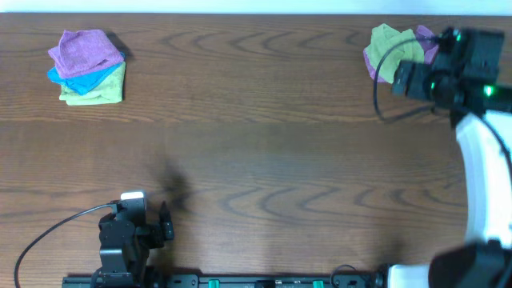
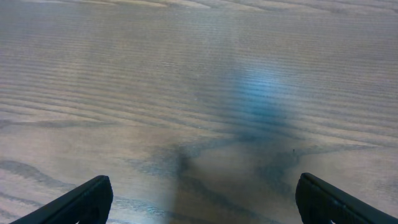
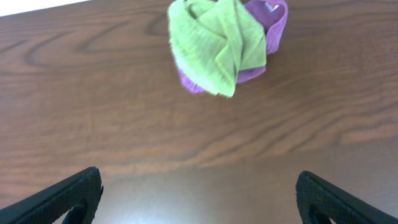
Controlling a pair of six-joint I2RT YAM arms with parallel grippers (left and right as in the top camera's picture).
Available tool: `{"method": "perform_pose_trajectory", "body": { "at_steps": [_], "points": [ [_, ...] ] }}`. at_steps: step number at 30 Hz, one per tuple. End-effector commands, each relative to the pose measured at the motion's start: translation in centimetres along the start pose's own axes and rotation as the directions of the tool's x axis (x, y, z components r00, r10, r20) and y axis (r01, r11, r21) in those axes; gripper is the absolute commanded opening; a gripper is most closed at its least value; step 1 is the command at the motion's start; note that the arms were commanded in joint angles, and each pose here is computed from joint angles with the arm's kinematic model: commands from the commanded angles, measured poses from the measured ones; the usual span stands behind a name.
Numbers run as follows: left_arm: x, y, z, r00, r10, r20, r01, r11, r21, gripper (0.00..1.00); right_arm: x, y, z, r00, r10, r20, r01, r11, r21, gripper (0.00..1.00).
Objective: Fold the cloth
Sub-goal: 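Reach the right gripper to the crumpled green cloth at top right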
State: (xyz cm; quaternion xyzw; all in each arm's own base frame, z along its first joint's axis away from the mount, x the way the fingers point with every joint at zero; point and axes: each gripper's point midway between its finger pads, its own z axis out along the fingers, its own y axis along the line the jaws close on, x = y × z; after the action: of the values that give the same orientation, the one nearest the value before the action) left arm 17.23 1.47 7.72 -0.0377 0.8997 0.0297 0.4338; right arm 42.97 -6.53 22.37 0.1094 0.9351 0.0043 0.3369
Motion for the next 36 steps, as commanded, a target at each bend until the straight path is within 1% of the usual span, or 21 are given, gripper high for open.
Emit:
{"method": "perform_pose_trajectory", "body": {
  "at_steps": [1,6,11,14,19,22,26,30,32,36],
  "points": [
    [2.4,0.2,0.8,0.997,0.025,-0.078,-0.026,1.000,-0.014,0.95,-2.4,-1.3,1.4,0.999,0.045,0.014,-0.045,0.999,0.001,0.99],
    [2.4,0.2,0.8,0.997,0.025,-0.078,-0.026,1.000,-0.014,0.95,-5.3,-2.7,5.5,0.997,0.075,0.020,-0.074,0.997,-0.017,0.99],
    [2.4,0.2,0.8,0.997,0.025,-0.078,-0.026,1.000,-0.014,0.95,-6.2,-2.9,9.7,0.996,0.090,-0.007,-0.090,0.993,-0.071,0.99],
    [2.4,0.2,0.8,0.997,0.025,-0.078,-0.026,1.000,-0.014,0.95,-7.0,-2.0,11.3,0.996,0.081,0.028,-0.076,0.989,-0.130,0.99],
    [2.4,0.2,0.8,0.997,0.025,-0.078,-0.026,1.000,-0.014,0.95,-9.0,-2.3,12.7,0.990,0.061,0.123,-0.046,0.991,-0.127,0.99],
    [2.4,0.2,0.8,0.997,0.025,-0.078,-0.026,1.000,-0.014,0.95,-9.6,-2.7,14.1,0.985,0.074,0.158,-0.056,0.991,-0.118,0.99],
    [2.4,0.2,0.8,0.997,0.025,-0.078,-0.026,1.000,-0.014,0.95,-9.5,-3.1,16.5,0.980,0.110,0.168,-0.091,0.989,-0.118,0.99],
    [2.4,0.2,0.8,0.997,0.025,-0.078,-0.026,1.000,-0.014,0.95,-8.1,-3.4,19.4,0.980,0.141,0.139,-0.125,0.985,-0.120,0.99],
    [2.4,0.2,0.8,0.997,0.025,-0.078,-0.026,1.000,-0.014,0.95,-7.0,-3.5,21.0,0.983,0.143,0.114,-0.130,0.985,-0.117,0.97],
    [2.4,0.2,0.8,0.997,0.025,-0.078,-0.026,1.000,-0.014,0.95,-5.3,-3.5,23.1,0.984,0.162,0.071,-0.153,0.981,-0.119,0.90]
  ]
}}
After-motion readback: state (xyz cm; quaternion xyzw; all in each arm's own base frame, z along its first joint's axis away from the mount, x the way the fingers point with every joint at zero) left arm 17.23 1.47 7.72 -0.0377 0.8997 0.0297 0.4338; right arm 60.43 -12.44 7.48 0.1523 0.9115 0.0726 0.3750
